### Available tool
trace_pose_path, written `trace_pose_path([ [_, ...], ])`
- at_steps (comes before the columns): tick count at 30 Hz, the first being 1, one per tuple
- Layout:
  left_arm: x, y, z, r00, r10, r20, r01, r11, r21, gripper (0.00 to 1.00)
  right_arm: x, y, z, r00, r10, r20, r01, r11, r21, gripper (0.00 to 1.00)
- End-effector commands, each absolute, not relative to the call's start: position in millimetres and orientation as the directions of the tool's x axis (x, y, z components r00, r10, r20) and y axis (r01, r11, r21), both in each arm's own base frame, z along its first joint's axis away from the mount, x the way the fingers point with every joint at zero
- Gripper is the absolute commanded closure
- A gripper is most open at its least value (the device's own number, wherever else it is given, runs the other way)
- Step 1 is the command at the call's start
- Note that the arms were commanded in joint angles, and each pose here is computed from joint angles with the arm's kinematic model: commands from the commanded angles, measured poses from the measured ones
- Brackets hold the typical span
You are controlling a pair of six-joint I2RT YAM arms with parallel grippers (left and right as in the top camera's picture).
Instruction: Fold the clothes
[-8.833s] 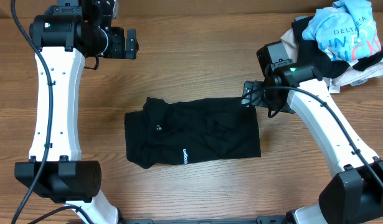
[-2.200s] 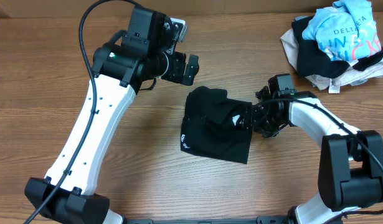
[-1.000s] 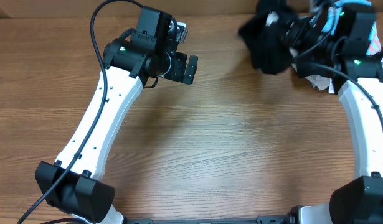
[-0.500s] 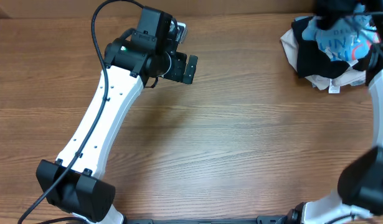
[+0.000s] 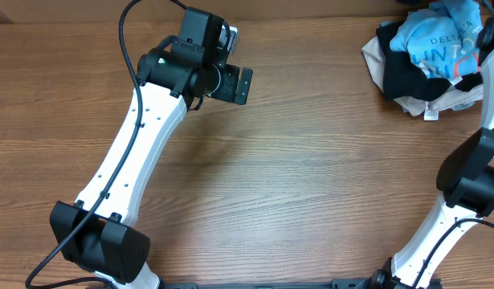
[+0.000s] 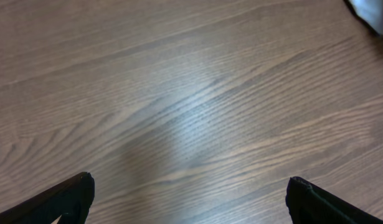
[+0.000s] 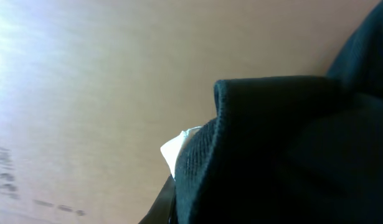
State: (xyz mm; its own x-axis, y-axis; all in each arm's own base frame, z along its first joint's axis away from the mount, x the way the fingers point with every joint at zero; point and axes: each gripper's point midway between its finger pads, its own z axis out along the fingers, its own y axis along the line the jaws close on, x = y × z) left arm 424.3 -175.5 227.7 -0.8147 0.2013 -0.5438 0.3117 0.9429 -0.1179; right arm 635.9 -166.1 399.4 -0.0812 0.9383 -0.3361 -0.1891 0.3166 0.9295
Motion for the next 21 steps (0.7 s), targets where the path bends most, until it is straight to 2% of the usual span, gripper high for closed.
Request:
trace_pose_path([
  [1,431,-175,224,-0.814,0.190,-0.548,0.297,0.948,-0.112,0.00,624,-167,426,-0.060,0.908,-0.415,-0.192,0.397,0.897,0.96],
  [9,432,-176,224,-0.812,0.190,-0.551,0.298,0.948,-0.112,0.00,613,-179,318,-0.249,0.831,-0.497,0.151,0.541,0.828,0.96],
  [20,433,-176,225,-0.809,0.189,-0.557,0.298,0.948,-0.112,0.00,537,-228,236,-0.417,0.835,-0.360,0.430,0.530,0.731,0.96],
  [21,433,-176,225,-0.809,0.189,-0.556,0.298,0.948,-0.112,0.00,531,-230,229,-0.428,0.832,-0.352,0.455,0.535,0.712,0.90],
])
